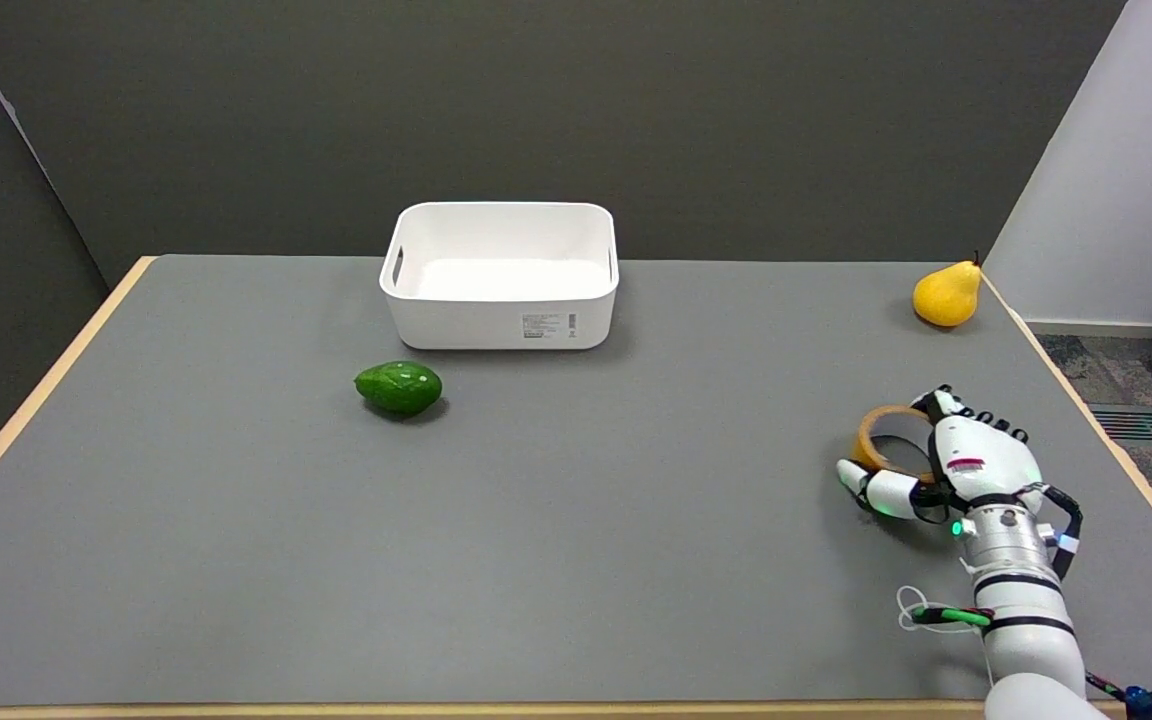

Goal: Pick up yellow tape.

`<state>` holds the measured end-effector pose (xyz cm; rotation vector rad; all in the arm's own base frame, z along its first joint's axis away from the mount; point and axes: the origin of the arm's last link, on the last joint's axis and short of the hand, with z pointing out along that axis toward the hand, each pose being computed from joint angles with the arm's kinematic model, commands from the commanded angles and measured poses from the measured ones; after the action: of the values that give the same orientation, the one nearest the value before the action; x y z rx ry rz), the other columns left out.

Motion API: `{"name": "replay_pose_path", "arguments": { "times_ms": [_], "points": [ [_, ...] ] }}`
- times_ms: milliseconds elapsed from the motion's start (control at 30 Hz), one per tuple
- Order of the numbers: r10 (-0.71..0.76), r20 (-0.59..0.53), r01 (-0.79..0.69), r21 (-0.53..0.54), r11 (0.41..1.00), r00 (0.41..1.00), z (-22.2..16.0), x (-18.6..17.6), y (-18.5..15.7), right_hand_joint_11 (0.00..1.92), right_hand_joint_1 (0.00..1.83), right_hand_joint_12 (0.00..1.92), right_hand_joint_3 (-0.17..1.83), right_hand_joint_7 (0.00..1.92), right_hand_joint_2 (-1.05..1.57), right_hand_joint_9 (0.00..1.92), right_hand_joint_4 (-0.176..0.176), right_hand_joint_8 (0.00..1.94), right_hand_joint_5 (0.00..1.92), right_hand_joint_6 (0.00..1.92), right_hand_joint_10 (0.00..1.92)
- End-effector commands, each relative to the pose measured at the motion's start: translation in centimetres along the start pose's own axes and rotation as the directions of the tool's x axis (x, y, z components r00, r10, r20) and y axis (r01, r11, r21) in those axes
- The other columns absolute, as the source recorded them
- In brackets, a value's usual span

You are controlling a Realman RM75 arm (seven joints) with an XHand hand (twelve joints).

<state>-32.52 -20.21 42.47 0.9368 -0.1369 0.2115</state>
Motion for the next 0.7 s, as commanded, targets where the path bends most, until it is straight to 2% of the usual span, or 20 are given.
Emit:
{"name": "replay_pose_path", "arguments": {
  "times_ms": [33,300,400,500,600,700],
  "points": [
    [-0.143,-0.107,0.157,0.140,0.978,0.984,1.0,0.3,-2.3,0.74,1.15,1.92,0.15,0.64,1.25,0.83,-0.176,1.59,0.57,1.57,1.41],
    [-0.096,-0.263,0.167,0.260,0.951,0.960,3.0,3.9,-5.8,0.92,1.16,1.92,0.22,0.65,1.21,0.85,-0.176,1.58,0.59,1.55,1.51],
    [-0.045,-0.367,0.180,0.341,0.923,0.929,4.8,6.7,-8.6,0.95,1.16,1.92,0.24,0.66,1.20,0.85,-0.176,1.57,0.60,1.55,1.52],
    [0.005,-0.431,0.196,0.420,0.886,0.902,6.5,9.1,-11.4,0.97,1.18,1.92,0.27,0.81,1.17,0.85,-0.176,1.53,0.51,1.51,1.52],
    [0.045,-0.493,0.224,0.471,0.853,0.869,8.6,11.3,-14.6,0.98,1.18,1.92,0.28,0.81,1.17,0.85,-0.176,1.52,0.51,1.52,1.52],
    [0.100,-0.502,0.211,0.526,0.824,0.859,10.9,12.5,-18.0,0.99,1.18,1.92,0.28,0.82,1.16,0.85,-0.176,1.51,0.52,1.52,1.52]
  ]
}}
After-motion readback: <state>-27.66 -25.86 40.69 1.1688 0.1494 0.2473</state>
